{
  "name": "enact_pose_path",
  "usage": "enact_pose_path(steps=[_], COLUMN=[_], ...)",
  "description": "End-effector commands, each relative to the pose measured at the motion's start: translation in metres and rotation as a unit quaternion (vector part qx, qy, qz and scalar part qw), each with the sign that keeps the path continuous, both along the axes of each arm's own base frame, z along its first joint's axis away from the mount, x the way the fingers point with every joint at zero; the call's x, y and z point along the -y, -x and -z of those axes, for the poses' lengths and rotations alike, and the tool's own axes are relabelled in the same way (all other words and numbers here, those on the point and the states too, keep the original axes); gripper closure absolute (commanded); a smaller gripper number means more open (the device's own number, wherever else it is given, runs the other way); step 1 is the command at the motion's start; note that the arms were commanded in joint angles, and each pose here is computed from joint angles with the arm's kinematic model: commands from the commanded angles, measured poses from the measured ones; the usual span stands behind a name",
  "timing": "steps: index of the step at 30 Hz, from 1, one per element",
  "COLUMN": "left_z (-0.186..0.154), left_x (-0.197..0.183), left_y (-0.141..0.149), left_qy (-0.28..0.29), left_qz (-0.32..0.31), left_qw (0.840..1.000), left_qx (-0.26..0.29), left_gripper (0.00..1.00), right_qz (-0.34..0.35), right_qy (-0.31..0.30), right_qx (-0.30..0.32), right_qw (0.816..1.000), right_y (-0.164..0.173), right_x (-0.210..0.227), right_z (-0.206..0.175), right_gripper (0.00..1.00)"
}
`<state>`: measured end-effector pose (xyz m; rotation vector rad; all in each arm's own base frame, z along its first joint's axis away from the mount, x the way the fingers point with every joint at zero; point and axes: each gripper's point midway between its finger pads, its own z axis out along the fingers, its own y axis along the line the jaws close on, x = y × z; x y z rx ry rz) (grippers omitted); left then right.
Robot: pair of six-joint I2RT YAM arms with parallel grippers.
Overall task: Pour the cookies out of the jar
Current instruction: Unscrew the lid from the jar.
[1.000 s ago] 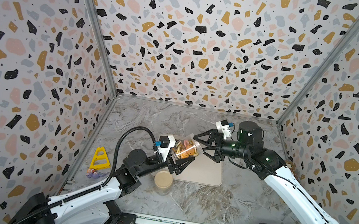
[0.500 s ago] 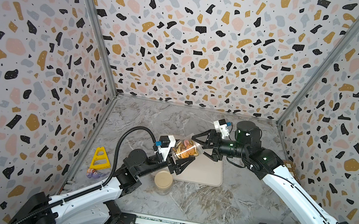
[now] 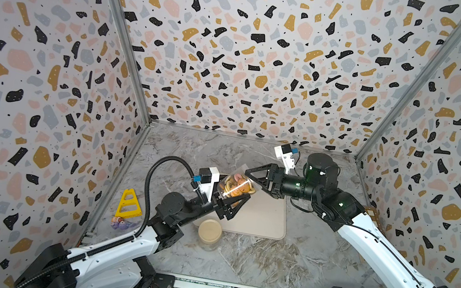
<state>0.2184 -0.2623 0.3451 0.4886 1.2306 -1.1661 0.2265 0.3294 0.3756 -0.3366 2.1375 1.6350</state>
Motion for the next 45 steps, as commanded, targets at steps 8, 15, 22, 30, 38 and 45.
enact_pose_path(steps=[8, 15, 22, 30, 38, 45], left_z=[-0.081, -0.036, -0.012, -0.011, -0.017, -0.023], left_x=[-0.029, -0.004, 0.001, 0.006, 0.005, 0.006], left_y=[0.044, 0.026, 0.013, 0.007, 0.01, 0.012], left_qy=[0.174, 0.018, -0.063, -0.127, -0.118, -0.099], left_qz=[0.083, 0.034, -0.008, -0.04, -0.039, -0.034], left_qw=[0.979, 0.997, 0.994, 0.98, 0.979, 0.981], left_qx=[0.057, 0.066, 0.094, 0.149, 0.161, 0.163], left_gripper=[1.0, 1.0, 1.0, 1.0, 1.0, 1.0], right_qz=[-0.075, 0.02, 0.101, 0.061, 0.066, 0.065], right_qy=[-0.052, 0.057, 0.094, 0.084, 0.061, 0.069], right_qx=[0.156, 0.076, -0.088, -0.167, -0.182, -0.191], right_qw=[0.984, 0.995, 0.987, 0.981, 0.979, 0.977], right_y=[0.03, 0.007, -0.01, 0.012, 0.012, 0.016], right_x=[0.001, 0.024, 0.068, 0.034, 0.028, 0.019], right_z=[-0.04, -0.02, 0.008, 0.009, 0.012, 0.023], right_gripper=[0.15, 0.01, 0.01, 0.01, 0.01, 0.01])
